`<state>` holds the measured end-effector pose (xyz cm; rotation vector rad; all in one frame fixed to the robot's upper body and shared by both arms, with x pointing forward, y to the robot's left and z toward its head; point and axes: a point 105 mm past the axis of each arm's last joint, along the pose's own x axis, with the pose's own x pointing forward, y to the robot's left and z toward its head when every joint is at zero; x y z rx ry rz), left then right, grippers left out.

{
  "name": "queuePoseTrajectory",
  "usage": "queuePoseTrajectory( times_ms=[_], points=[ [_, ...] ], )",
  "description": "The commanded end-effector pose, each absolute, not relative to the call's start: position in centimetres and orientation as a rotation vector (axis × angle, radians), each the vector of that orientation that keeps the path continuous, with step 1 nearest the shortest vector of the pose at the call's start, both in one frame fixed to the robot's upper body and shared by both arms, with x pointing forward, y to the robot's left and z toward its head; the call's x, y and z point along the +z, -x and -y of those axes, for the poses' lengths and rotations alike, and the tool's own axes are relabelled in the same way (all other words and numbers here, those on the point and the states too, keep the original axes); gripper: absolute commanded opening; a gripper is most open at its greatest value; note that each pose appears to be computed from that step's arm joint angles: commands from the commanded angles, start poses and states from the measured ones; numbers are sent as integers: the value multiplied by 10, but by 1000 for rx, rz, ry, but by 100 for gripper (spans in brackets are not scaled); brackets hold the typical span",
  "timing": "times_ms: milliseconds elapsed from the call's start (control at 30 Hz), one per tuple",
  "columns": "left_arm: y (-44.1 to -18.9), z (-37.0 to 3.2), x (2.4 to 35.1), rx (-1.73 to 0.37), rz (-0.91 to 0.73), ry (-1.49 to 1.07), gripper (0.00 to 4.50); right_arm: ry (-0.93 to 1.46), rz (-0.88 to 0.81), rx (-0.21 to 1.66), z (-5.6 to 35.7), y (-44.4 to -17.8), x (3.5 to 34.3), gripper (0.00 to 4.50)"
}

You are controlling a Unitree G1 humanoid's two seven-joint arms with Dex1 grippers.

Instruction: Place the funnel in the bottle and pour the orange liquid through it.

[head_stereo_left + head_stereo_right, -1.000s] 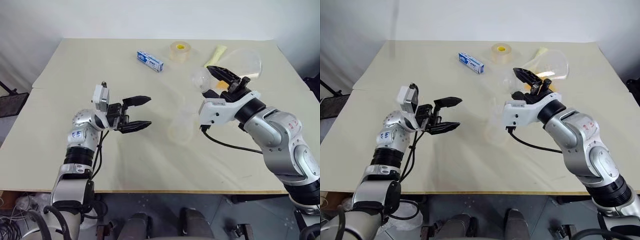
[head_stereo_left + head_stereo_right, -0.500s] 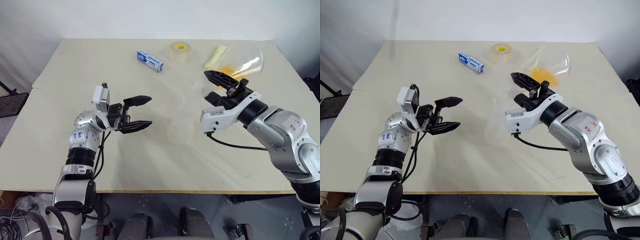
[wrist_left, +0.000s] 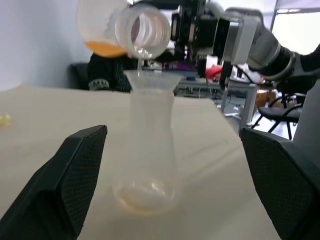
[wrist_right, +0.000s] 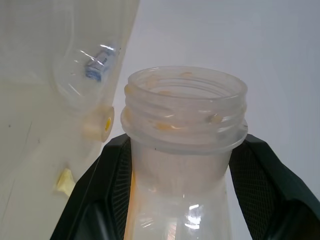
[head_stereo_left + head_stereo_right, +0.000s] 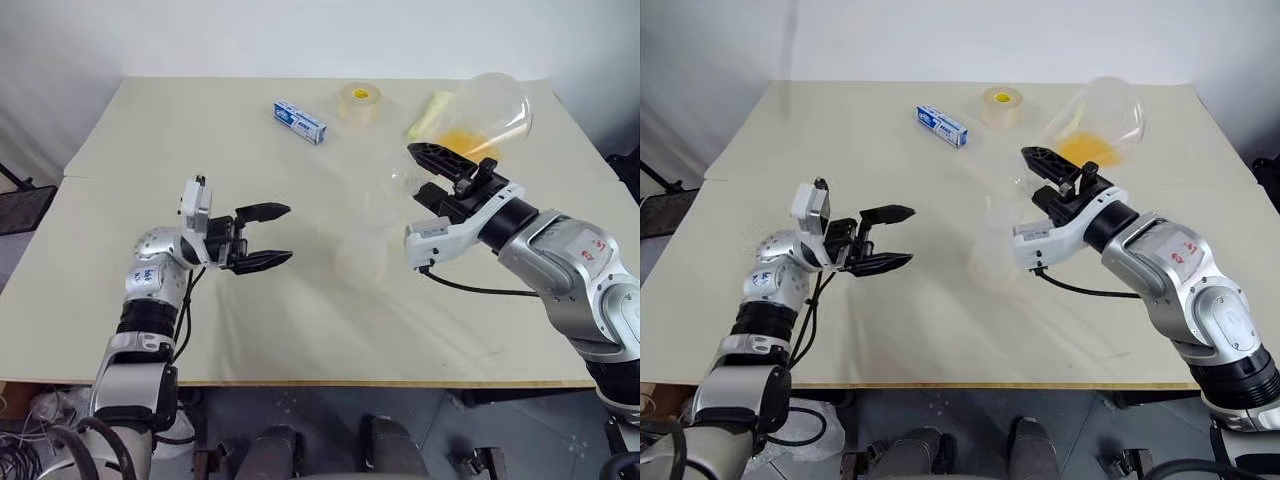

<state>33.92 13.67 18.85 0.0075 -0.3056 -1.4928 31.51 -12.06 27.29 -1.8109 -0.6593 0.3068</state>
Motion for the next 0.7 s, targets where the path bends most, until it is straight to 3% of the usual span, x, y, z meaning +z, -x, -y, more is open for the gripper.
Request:
queuePoseTrajectory(
  times_ms=[33, 700],
  points=[
    [-327, -138, 188, -1599, 321, -52, 450, 1823, 727, 238, 122, -309, 290, 242],
    [-325, -129, 188, -1614, 336, -22, 450, 1923, 753, 239, 124, -314, 290, 242]
  ],
)
